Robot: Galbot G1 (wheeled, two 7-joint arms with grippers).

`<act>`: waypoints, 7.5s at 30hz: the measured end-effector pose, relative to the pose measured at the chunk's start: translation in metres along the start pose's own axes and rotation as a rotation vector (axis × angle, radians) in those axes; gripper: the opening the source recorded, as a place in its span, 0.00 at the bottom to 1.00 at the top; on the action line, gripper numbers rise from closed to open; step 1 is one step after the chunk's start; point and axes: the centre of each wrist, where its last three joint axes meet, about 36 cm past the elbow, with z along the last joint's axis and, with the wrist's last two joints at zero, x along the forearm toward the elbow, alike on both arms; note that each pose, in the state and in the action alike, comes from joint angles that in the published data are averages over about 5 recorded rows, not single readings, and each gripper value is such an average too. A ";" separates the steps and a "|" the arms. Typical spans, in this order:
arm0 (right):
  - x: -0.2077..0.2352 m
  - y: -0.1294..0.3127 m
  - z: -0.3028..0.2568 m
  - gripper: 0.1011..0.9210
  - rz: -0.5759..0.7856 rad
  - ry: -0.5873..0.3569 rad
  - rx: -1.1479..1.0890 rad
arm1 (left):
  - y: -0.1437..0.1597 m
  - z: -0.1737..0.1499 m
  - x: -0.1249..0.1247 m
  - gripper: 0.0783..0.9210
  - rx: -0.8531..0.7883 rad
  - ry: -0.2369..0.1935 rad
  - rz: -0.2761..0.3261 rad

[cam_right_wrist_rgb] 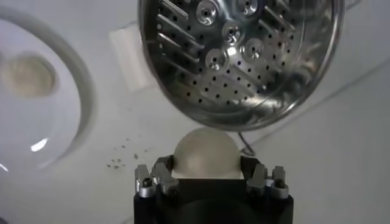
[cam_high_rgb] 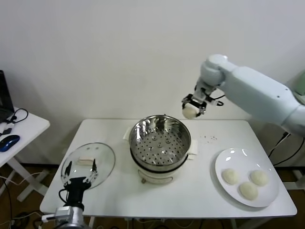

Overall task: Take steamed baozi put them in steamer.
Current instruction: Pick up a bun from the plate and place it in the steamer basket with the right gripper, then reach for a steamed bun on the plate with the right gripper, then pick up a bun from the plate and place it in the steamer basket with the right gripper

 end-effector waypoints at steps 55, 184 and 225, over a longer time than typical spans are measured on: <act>-0.034 -0.035 -0.041 0.88 -0.040 -0.006 0.132 | 0.002 -0.003 -0.001 0.88 -0.031 -0.032 0.046; -0.008 0.057 0.053 0.78 0.061 -0.576 -1.127 | -0.031 0.011 0.016 0.88 -0.071 -0.040 0.128; -0.132 -0.035 -0.027 0.86 -0.119 -0.571 -0.953 | -0.044 -0.002 0.012 0.88 -0.080 -0.059 0.128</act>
